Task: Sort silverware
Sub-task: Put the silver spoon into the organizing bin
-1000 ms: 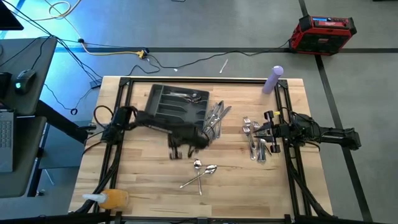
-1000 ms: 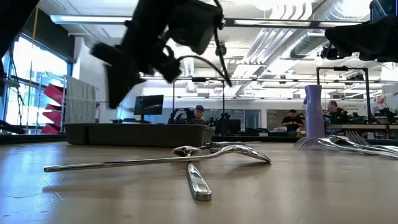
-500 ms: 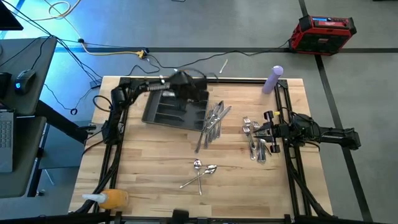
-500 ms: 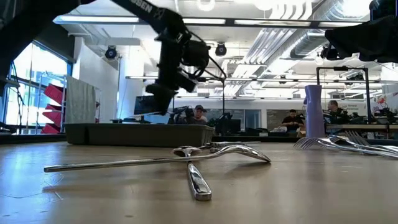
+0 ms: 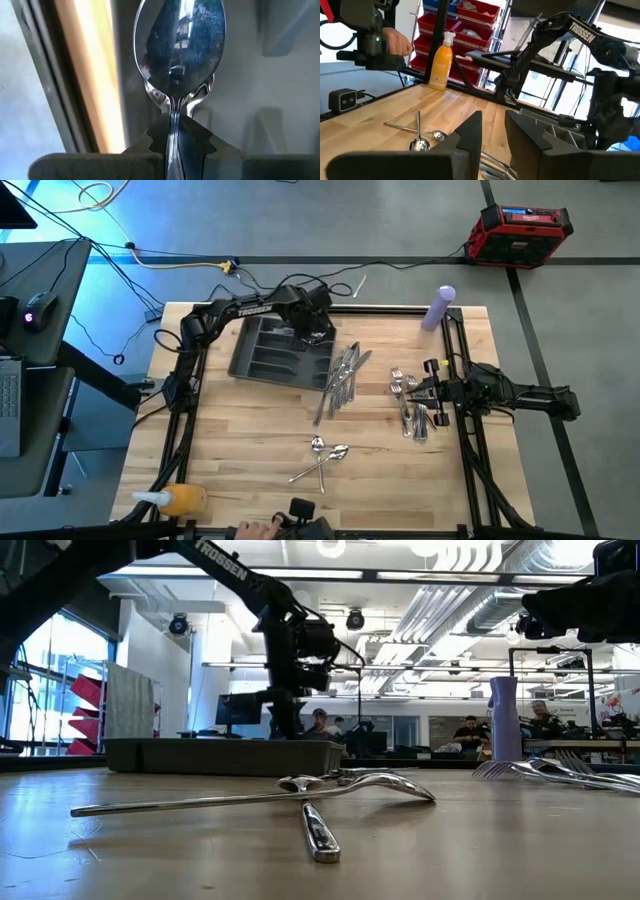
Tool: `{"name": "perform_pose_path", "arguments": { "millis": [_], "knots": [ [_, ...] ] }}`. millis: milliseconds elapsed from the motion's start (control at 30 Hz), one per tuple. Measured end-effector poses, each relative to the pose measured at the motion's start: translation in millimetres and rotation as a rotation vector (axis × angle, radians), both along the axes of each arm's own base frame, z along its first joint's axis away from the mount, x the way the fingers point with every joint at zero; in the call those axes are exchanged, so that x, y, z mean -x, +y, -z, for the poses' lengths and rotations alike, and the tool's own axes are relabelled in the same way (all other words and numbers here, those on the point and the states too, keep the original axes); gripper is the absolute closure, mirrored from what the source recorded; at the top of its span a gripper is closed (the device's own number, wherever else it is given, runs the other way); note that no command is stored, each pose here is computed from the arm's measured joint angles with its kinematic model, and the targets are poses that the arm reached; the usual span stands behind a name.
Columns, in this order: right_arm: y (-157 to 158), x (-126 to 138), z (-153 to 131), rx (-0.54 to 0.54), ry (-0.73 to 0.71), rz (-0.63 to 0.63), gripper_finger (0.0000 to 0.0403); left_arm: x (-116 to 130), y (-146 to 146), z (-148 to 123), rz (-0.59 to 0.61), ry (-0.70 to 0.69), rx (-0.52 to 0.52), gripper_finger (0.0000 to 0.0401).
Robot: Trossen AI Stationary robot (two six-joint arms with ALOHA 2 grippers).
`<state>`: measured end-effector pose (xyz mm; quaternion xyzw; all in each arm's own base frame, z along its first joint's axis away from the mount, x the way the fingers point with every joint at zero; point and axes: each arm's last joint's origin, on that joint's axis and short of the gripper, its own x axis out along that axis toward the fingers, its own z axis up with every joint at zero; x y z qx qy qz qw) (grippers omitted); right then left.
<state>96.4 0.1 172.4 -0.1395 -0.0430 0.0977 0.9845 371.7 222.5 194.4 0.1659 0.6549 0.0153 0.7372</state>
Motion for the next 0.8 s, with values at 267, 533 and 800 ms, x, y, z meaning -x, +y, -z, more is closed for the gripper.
{"name": "perform_pose_path", "arguments": {
  "millis": [267,533,800],
  "knots": [
    [0,0,0,0.0,0.004,0.0,0.0329,-2,2,13,-0.014,0.064,-0.043,0.0386],
    [0,0,0,0.0,0.005,0.0,0.0329,-1,-1,-5,-0.087,0.087,-0.042,0.036],
    [0,0,1,0.0,0.005,0.0,0.0329,-1,-28,-29,-0.313,0.152,0.024,0.032]
  ]
}}
